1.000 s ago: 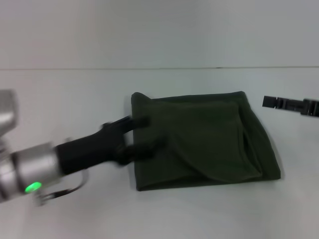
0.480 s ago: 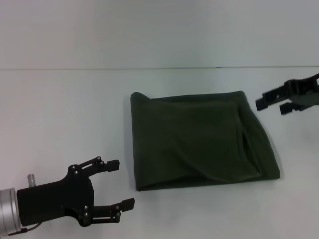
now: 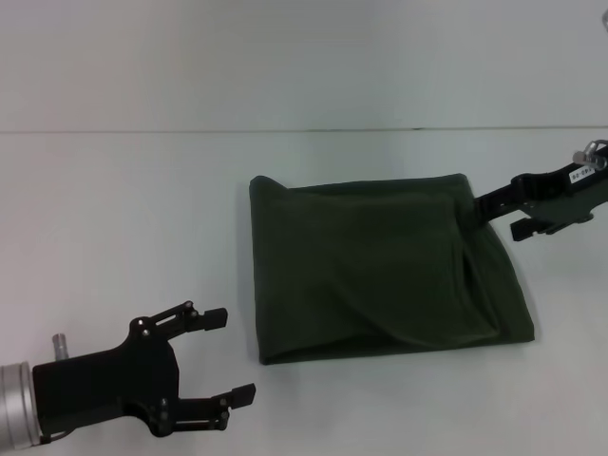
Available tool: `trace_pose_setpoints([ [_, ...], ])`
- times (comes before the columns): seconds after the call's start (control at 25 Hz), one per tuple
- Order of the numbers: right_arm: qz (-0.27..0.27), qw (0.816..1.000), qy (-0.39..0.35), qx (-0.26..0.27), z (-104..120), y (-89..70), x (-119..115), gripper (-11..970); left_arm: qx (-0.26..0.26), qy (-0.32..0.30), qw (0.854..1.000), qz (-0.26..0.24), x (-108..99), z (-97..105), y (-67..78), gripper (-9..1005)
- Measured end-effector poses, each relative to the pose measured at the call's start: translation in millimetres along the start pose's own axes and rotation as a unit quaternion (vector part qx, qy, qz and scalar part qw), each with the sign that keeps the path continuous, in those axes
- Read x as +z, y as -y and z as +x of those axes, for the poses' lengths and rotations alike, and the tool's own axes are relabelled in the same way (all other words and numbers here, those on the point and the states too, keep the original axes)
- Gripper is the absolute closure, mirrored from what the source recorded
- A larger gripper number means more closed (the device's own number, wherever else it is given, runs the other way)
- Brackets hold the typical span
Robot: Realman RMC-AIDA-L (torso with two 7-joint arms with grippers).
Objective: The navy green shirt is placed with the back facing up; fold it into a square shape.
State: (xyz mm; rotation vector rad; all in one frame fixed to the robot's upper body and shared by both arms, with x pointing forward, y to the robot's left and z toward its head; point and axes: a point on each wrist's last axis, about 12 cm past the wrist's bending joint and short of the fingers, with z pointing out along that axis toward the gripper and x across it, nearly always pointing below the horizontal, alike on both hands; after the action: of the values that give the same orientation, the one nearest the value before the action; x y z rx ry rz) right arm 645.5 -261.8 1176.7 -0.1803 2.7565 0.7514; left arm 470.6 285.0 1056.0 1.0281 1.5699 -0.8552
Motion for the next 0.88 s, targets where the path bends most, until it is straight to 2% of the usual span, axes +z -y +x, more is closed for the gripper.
trace_pose_setpoints([
  [0.16, -0.061, 0.997, 0.015, 0.053, 8, 9.9, 1, 109, 0.007, -0.002, 1.000, -0.002, 0, 1, -0.1, 64],
  [0.28, -0.105, 0.988, 0.031, 0.105, 17, 23.3, -1, 110, 0.010, -0.001, 1.000, -0.006, -1, 0, -1.3, 64],
  [0.44, -0.118, 0.982, 0.024, 0.146, 26, 35.6, 6, 111, 0.019, -0.001, 1.000, -0.011, -1, 0, -2.9, 64],
  [0.68, -0.109, 0.982, 0.036, 0.152, 25, 37.0, 14, 112, 0.028, 0.002, 0.999, -0.015, -1, -1, -4.1, 64],
  [0.88, -0.114, 0.983, 0.042, 0.139, 25, 24.2, 32, 113, 0.028, 0.003, 0.999, -0.016, -1, -1, -4.2, 64],
])
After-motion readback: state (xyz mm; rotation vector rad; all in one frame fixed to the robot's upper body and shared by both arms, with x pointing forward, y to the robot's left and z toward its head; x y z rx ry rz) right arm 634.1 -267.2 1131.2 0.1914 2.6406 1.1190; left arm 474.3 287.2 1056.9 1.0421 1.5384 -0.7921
